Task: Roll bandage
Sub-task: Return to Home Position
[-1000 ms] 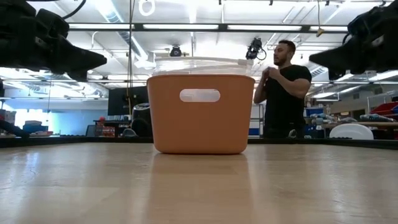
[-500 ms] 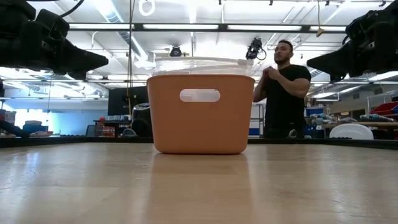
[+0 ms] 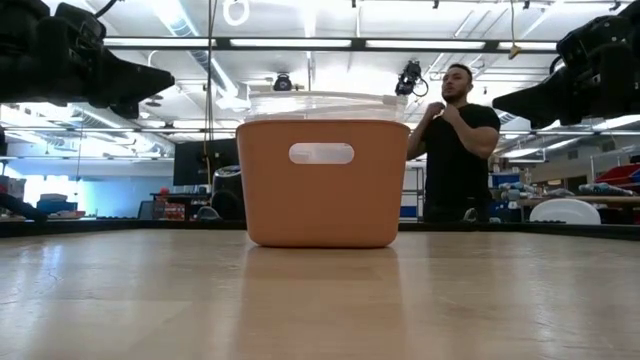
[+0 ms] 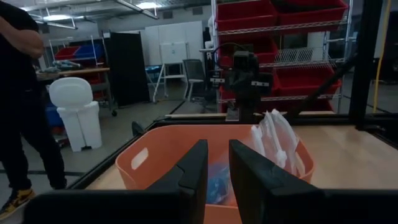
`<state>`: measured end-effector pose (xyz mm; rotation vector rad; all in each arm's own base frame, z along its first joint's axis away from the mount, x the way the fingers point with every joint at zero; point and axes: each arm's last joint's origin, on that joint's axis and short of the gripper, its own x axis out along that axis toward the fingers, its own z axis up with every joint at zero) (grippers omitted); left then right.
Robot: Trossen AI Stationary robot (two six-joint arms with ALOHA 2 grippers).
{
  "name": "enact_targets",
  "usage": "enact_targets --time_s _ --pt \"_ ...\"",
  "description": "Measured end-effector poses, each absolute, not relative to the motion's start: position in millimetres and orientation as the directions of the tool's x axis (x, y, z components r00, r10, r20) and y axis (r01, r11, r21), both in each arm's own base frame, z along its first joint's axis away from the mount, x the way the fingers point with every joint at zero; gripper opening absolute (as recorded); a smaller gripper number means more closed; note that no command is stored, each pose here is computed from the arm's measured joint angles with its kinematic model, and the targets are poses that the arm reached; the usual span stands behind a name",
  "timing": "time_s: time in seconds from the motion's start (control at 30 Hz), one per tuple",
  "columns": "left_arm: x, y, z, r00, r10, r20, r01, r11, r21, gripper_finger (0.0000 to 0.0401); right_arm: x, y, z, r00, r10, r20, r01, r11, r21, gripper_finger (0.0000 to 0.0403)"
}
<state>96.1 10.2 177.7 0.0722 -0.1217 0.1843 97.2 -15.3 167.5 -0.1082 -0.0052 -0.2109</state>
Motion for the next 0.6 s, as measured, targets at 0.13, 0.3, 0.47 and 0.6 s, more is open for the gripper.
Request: enact_targets --time_s 0.13,0.3,0.47,0.6 --pt "96.1 10.1 177.9 0.976 0.174 0.129 -0.183 0.981 0.061 0.0071 97.2 -15.3 167.4 0.978 -0.209 0.016 0.209 0.972 -0.107 0.0016" --pt "96.1 10.0 178.0 0.976 0.174 0.131 -0.183 0.981 0.061 0.0071 97.2 -15.3 167.4 0.978 -0.209 0.016 0.210 0.972 -0.107 0.0013" --pt "96.1 10.0 178.1 0.976 0.174 0.132 -0.183 0.981 0.060 0.0071 97.2 -15.3 167.3 0.978 -0.209 0.016 0.210 0.972 -0.107 0.0011" --pt "96.1 10.0 178.1 0.976 0.173 0.132 -0.182 0.981 0.060 0.0071 97.2 -15.3 167.3 0.978 -0.209 0.016 0.210 0.972 -0.107 0.0014"
